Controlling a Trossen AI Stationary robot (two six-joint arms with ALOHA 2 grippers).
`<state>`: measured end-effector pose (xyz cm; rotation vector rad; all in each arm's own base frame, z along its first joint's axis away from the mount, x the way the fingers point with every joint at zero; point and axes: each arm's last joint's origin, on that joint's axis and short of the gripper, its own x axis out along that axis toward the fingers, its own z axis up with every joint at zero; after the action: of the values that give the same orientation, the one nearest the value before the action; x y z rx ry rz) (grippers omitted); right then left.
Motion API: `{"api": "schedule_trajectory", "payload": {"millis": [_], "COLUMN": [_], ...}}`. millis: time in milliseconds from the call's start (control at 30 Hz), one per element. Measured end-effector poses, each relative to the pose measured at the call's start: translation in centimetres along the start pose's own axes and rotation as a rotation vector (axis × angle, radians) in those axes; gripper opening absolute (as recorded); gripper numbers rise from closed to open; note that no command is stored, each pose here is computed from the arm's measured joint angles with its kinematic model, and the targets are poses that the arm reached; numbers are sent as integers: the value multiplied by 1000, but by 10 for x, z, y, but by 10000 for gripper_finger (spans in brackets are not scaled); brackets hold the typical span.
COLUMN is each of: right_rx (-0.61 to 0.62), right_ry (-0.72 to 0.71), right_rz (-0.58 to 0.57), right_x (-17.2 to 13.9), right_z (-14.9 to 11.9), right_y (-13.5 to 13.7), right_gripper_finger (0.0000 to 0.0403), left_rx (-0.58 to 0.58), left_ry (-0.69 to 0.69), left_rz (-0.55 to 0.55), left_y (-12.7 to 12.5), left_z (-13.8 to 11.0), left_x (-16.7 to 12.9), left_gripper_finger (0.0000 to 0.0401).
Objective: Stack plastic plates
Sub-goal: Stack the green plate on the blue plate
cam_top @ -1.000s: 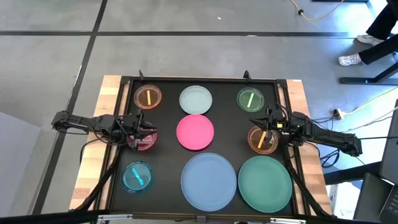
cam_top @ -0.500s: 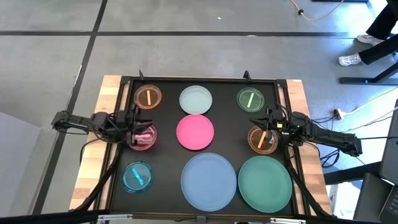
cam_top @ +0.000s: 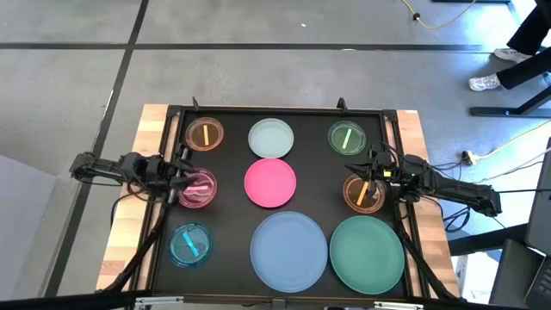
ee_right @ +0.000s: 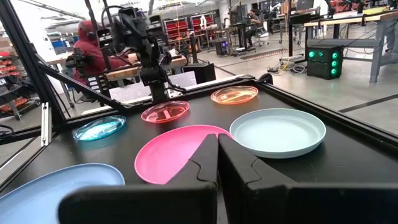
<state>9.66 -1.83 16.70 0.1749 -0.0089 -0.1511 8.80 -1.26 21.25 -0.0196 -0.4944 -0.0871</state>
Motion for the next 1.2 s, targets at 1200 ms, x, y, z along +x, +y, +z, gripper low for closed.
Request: {"api": "schedule_trajectory", "payload": {"millis": [1200], "right_rx": [-216], "right_ry": [-371], "right_rz": [106], "right_x": [-7], "right_z": [35], "right_y": [9], "right_gripper_finger": [5], "left_rx": [-3], "left_ry": [583], "left_rz": [207], "left_y": [20], "left_z": [-108], "left_x": [251], "left_gripper_finger": [78]}}
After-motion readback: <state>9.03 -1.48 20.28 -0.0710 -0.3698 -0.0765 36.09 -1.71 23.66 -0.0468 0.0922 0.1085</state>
